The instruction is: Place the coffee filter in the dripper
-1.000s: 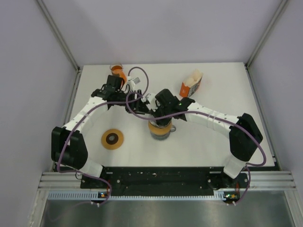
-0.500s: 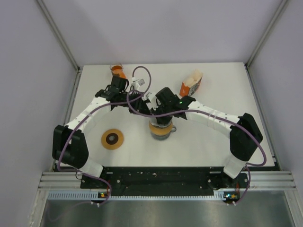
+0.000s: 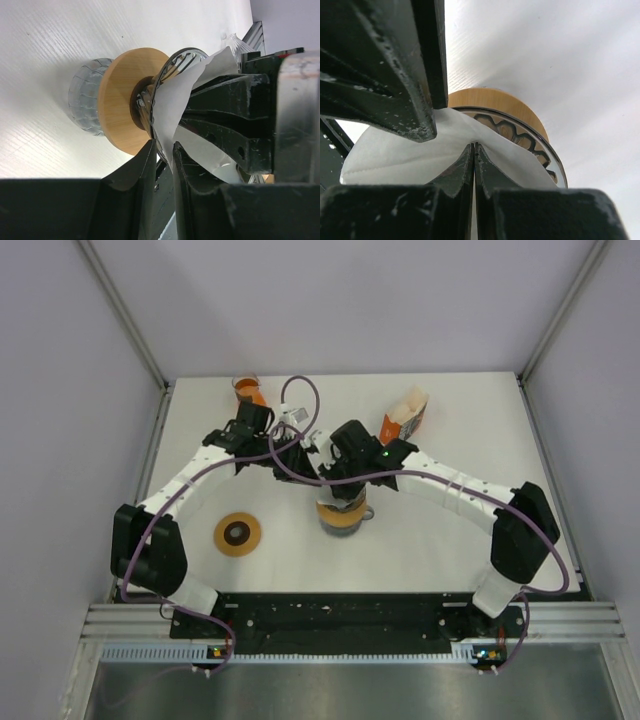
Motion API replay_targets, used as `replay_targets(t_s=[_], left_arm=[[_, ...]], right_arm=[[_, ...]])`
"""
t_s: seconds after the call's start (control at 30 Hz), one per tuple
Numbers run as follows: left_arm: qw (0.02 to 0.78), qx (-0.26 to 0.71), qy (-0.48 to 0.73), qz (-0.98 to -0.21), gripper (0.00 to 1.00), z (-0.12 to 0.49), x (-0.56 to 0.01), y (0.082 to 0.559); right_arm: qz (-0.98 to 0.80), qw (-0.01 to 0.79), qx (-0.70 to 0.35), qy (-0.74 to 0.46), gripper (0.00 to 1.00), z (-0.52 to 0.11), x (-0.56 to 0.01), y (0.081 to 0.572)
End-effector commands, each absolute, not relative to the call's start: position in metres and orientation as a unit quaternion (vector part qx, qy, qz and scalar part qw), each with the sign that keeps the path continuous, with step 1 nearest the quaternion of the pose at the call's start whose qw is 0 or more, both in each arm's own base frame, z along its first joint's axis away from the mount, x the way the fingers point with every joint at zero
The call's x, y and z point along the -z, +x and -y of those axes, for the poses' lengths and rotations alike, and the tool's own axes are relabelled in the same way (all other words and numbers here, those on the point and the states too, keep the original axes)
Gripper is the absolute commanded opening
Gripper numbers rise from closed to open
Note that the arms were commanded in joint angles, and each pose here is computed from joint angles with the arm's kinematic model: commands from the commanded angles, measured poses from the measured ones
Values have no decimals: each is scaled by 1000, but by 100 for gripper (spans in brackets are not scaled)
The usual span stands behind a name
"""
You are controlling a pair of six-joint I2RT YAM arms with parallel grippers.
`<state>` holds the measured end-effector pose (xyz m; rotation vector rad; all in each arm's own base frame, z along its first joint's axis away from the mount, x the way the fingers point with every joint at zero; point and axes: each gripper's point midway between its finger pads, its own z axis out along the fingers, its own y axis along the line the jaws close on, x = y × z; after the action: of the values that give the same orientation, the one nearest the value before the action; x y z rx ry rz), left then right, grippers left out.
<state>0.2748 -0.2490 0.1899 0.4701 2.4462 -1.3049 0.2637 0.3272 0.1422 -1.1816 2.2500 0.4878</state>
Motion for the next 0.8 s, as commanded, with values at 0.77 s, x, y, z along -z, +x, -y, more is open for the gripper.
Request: replay_targets(t_s=[0.77], left_arm=[[179,433,225,-854,15,265,-195,273]], right_arm=[[-760,405,-186,-473,33,-330,-245,262]])
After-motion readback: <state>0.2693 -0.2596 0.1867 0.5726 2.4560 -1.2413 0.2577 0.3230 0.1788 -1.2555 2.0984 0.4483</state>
